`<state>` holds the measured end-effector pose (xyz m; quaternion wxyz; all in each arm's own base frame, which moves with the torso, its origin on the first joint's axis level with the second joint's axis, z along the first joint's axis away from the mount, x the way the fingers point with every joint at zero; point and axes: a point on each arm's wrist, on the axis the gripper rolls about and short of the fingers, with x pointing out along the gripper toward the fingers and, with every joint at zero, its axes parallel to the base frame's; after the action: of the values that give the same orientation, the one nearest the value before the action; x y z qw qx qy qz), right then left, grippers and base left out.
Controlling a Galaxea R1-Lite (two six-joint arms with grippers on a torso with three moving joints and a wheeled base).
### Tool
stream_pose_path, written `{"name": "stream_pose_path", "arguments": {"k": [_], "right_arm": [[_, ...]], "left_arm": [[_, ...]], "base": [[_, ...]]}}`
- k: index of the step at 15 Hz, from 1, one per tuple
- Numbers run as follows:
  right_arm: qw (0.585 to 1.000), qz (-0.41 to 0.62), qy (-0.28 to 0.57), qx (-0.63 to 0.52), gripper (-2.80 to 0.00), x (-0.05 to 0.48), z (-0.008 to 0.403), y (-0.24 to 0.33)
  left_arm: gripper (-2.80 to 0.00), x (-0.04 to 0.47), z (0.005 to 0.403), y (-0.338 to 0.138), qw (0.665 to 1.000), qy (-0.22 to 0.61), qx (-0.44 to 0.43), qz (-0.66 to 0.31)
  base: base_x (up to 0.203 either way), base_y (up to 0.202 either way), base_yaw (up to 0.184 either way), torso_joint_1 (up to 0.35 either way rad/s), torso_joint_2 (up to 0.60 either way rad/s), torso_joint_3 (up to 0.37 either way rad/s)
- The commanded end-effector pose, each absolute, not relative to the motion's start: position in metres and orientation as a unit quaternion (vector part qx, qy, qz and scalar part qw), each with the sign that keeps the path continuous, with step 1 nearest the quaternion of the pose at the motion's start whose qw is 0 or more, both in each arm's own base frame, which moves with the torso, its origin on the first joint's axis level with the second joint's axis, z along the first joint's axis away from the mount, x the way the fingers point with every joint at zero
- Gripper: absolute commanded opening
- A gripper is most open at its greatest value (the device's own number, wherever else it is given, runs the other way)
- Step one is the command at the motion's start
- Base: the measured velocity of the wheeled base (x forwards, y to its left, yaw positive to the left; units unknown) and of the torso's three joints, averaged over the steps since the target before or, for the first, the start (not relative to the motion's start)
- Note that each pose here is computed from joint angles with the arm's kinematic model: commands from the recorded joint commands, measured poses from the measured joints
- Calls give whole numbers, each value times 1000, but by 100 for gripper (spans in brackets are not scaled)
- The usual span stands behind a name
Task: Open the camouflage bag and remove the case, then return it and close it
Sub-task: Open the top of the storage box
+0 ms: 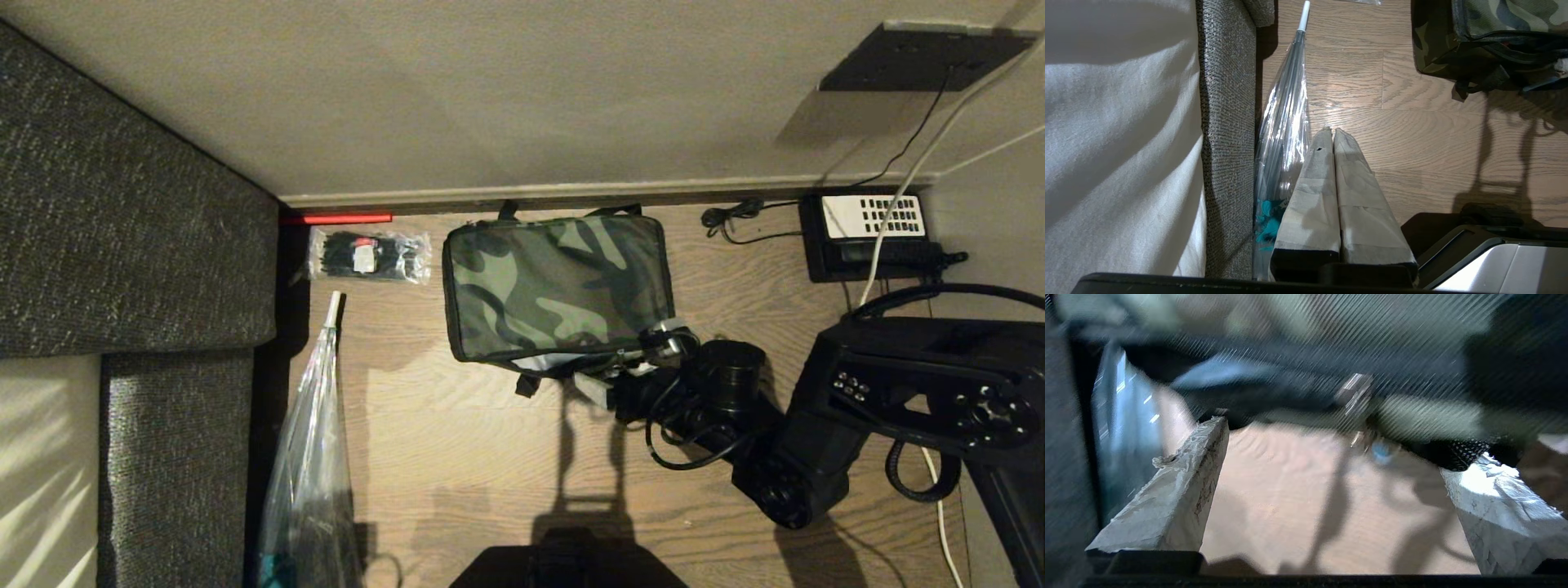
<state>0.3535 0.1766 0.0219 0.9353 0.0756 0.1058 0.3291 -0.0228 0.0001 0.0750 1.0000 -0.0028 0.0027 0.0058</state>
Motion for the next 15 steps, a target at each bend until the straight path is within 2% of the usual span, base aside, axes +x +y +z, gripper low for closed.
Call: {"name": "stream_pose_path", "arguments": {"k": [1, 15], "right_arm": [[931, 341, 110, 74, 0, 350, 21, 174], [942, 321, 91, 16, 0, 369, -1, 165]], "left_arm": [[-280, -23, 74, 0, 1000, 4, -3, 6], [-280, -23, 74, 0, 1000, 4, -3, 6]], "base": [[0, 0, 0, 0, 0, 0], [0, 0, 0, 0, 0, 0]]}}
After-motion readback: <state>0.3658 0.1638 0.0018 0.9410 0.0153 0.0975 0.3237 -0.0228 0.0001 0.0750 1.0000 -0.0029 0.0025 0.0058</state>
